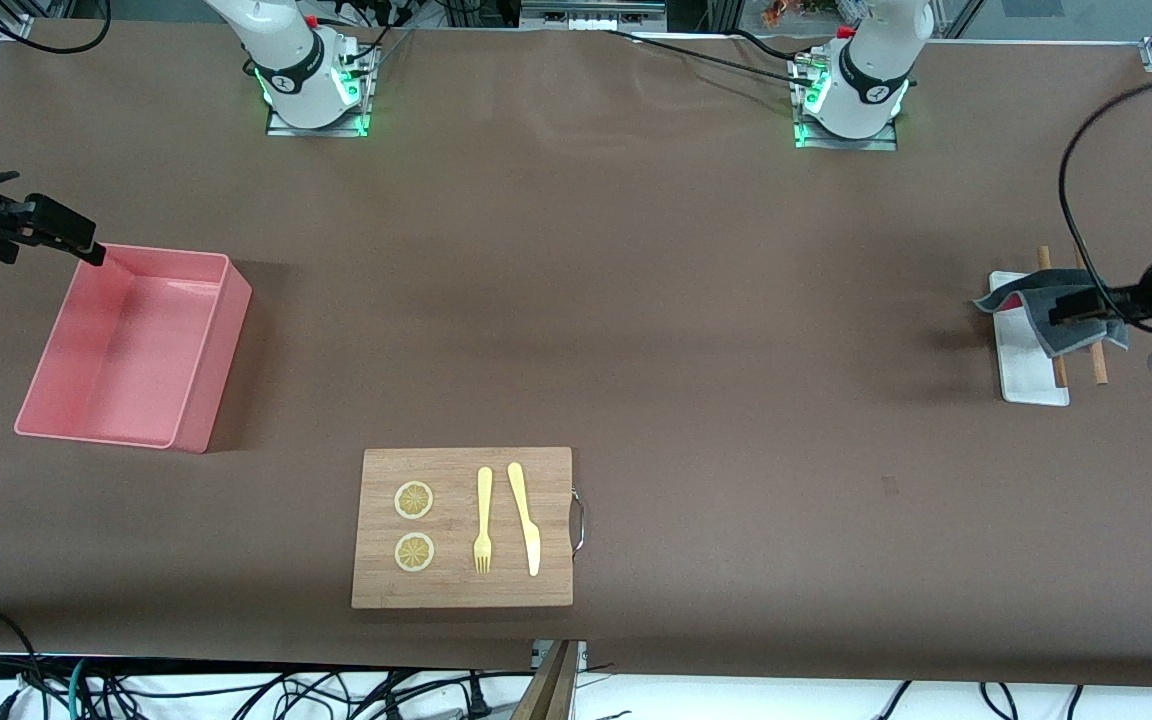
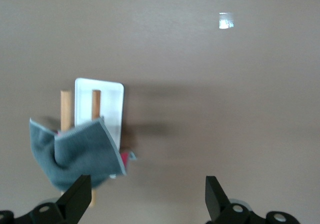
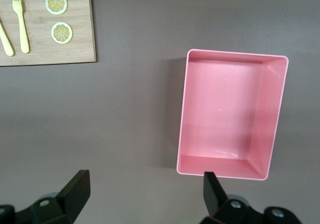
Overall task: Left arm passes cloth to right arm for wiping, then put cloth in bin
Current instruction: 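Lower the left gripper onto the grey cloth and close on it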
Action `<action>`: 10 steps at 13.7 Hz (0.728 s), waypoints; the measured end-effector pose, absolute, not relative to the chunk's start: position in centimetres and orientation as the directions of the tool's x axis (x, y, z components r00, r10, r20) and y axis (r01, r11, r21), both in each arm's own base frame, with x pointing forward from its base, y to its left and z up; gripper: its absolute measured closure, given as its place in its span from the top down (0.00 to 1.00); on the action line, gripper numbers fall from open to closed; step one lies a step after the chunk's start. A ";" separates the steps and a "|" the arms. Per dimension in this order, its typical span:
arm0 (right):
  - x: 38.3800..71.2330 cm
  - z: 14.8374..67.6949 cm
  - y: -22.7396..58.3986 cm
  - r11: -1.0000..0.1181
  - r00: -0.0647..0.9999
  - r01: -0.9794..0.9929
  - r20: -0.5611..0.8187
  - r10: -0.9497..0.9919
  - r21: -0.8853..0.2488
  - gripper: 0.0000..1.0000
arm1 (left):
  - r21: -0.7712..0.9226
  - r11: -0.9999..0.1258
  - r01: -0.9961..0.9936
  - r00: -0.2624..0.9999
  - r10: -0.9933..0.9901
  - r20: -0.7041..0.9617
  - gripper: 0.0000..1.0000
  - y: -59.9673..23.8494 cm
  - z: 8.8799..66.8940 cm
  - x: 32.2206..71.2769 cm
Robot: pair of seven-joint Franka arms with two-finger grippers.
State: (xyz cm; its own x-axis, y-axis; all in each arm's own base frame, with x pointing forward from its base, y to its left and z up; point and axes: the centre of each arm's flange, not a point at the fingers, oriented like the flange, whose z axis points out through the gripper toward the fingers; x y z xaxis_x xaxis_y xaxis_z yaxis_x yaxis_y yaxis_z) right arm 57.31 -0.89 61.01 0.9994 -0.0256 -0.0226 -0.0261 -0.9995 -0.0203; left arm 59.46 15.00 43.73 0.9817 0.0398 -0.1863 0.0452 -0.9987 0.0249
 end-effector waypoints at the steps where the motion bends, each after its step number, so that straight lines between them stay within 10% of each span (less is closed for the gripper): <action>1: 57.3 61.0 -0.9 -0.999 0.999 -0.026 -0.023 -0.026 -0.020 1.00 | 0.040 -0.999 0.000 0.980 -0.008 -0.201 1.00 16.7 41.7 59.8; 10: 57.5 60.9 -0.7 -0.999 0.999 -0.026 -0.023 -0.026 -0.036 1.00 | 0.088 -0.838 -0.539 0.781 -0.536 -0.321 1.00 23.0 36.5 58.5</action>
